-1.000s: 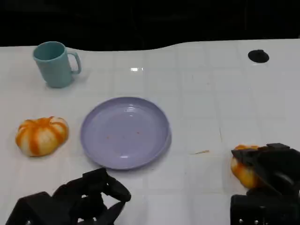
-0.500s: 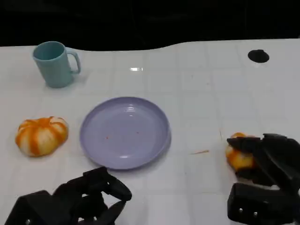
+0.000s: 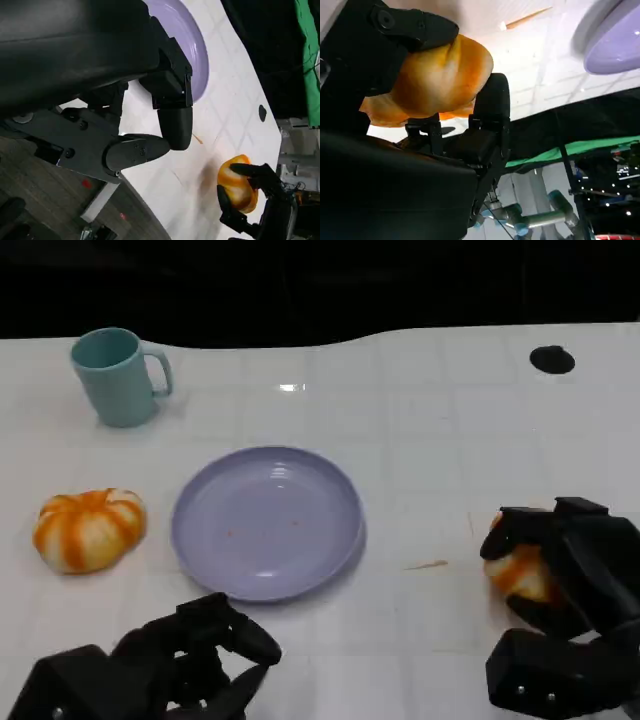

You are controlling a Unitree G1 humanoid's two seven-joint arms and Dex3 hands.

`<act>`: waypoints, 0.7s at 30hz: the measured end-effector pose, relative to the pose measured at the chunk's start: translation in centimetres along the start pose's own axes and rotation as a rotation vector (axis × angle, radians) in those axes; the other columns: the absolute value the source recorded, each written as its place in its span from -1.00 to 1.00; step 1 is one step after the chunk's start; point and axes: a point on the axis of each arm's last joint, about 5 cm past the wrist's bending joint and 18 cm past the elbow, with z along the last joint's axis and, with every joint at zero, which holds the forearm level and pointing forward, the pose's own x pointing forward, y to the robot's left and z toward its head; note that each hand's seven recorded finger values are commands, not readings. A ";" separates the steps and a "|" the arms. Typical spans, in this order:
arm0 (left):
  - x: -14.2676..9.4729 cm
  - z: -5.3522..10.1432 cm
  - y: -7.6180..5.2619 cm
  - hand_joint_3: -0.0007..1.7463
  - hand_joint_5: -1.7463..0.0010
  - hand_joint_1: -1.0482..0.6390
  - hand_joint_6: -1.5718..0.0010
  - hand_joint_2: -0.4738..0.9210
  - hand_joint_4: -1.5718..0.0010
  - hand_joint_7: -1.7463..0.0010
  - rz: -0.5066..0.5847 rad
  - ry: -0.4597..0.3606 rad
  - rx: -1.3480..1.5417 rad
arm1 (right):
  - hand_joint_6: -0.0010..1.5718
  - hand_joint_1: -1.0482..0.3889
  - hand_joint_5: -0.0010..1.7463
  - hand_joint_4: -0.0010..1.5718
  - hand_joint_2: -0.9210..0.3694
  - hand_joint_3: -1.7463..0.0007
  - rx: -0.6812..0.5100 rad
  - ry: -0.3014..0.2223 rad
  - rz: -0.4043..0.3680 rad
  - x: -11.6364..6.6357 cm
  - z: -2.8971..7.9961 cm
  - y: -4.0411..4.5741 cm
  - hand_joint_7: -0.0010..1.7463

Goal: Grasp the bread from the table and place it into the plate.

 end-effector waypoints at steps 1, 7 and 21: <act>0.0 0.0 0.0 -0.23 -1.00 -0.06 0.23 0.83 0.14 -0.52 0.000 0.000 0.000 | 0.15 0.39 1.00 0.22 0.06 -0.53 0.003 -0.004 -0.004 0.0 0.0 0.00 0.55; 0.0 0.0 -0.1 -0.20 -1.00 -0.04 0.24 0.81 0.14 -0.53 -0.002 0.005 -0.003 | 0.00 0.39 1.00 0.25 0.10 -0.58 0.052 -0.049 -0.035 0.2 0.6 -0.13 0.87; -0.2 -0.3 -0.5 -0.18 -1.00 -0.01 0.21 0.77 0.11 -0.52 -0.003 0.020 -0.017 | 0.10 0.37 1.00 0.27 0.07 -0.64 0.253 -0.201 -0.058 2.3 5.0 -0.38 0.69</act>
